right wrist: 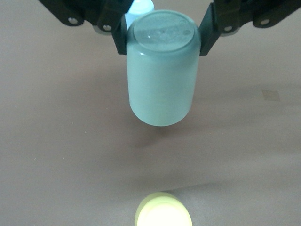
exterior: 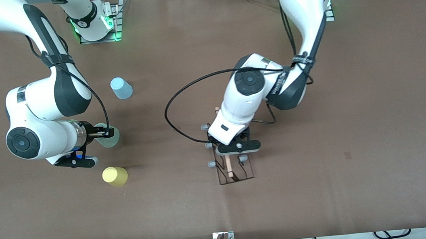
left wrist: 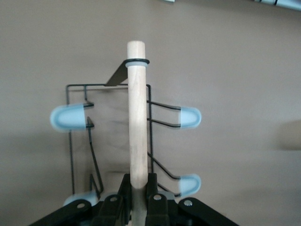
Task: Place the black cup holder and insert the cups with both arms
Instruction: 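Carry the rack to mid-table with the left gripper while the right lifts the cup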
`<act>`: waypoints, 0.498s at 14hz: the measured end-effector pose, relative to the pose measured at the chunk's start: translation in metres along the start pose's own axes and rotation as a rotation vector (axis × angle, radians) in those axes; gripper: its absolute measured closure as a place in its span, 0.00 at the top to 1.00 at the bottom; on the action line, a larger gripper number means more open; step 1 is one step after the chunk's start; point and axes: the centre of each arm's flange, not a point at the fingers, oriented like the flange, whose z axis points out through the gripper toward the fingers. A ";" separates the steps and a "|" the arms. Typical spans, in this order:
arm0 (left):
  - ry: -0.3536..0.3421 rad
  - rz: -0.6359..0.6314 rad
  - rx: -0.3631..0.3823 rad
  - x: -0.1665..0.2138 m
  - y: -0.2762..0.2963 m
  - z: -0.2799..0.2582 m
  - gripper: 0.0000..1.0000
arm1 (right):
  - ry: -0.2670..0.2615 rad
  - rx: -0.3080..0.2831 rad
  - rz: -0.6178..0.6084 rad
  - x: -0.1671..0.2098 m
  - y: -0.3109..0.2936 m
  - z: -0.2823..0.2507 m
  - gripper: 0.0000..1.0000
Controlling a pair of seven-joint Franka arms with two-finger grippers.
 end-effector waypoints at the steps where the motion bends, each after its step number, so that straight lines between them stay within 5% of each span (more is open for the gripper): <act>1: -0.003 0.003 0.002 -0.001 0.000 0.004 0.16 | -0.003 -0.001 0.000 0.000 0.000 0.001 0.65; 7: 0.002 0.003 0.006 0.002 -0.003 0.004 0.16 | -0.007 0.002 0.007 0.000 -0.002 0.003 0.65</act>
